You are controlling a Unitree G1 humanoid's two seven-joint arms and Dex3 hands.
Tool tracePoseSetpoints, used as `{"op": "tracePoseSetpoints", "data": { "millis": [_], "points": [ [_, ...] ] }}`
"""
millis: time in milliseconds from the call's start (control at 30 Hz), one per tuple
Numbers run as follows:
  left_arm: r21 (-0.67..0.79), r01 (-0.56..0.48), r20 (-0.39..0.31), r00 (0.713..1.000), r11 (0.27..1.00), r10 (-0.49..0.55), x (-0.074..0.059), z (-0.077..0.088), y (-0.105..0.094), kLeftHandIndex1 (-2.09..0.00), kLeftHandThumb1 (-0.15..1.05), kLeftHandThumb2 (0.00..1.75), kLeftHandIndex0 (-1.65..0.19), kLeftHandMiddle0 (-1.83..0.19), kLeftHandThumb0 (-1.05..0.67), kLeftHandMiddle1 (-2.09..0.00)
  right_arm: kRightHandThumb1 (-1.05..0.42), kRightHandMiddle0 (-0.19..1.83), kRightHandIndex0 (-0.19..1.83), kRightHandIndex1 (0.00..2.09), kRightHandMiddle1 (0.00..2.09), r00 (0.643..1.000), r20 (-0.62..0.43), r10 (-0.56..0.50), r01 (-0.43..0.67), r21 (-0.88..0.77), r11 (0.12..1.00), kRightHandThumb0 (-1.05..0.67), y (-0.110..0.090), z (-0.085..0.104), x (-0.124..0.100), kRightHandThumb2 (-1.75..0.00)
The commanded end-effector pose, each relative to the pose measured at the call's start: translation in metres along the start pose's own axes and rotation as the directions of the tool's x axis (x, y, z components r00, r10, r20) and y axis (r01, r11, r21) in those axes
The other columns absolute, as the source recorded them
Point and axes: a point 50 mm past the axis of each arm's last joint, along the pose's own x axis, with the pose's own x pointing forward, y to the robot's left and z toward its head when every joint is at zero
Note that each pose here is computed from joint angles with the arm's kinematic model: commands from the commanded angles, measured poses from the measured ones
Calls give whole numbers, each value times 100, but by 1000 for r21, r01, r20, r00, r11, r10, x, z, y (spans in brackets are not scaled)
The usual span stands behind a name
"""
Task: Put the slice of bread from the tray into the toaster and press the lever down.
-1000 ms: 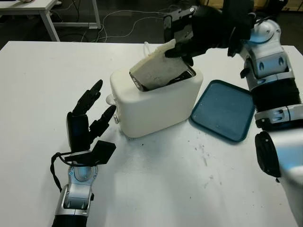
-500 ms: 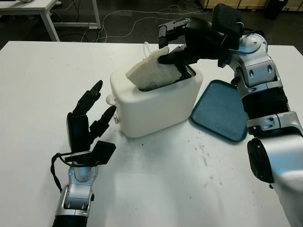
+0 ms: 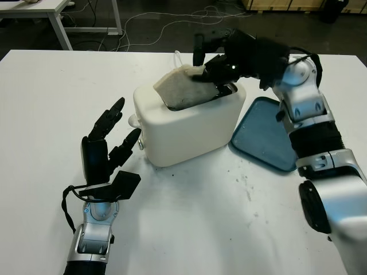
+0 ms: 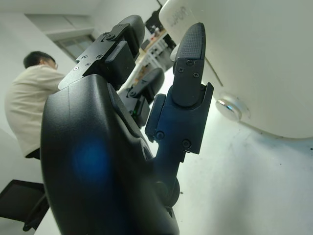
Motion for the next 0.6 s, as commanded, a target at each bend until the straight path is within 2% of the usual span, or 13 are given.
{"op": "tracePoseSetpoints", "data": {
  "millis": [0,33,133,267,567],
  "points": [
    [-5,4,6,1000,1000,-4,0,0,1,0,92,19,-62,-54,-46,-45,-85,91,23,172,60,1000,12,12,-11,-115,993,-56,1,1,-7,-1],
    [-3,4,6,1000,1000,-4,0,0,1,0,92,20,-62,-54,-46,-45,-84,95,22,165,47,1000,18,10,-7,-162,987,-56,0,3,-8,-1],
    [0,2,5,1000,1000,-2,0,0,1,0,92,20,-62,-54,-47,-45,-81,99,23,153,34,999,45,1,9,-232,973,-57,-2,7,-12,0],
    [-6,4,11,1000,1000,-4,0,1,0,0,92,19,-62,-54,-46,-45,-77,96,24,144,27,998,70,-4,22,-261,965,-55,-6,11,-14,0],
    [-6,10,5,1000,1000,-10,0,0,0,0,92,20,-61,-53,-45,-45,-73,92,25,144,23,997,70,-20,39,-279,960,-45,-11,14,-14,0]
  ]
}}
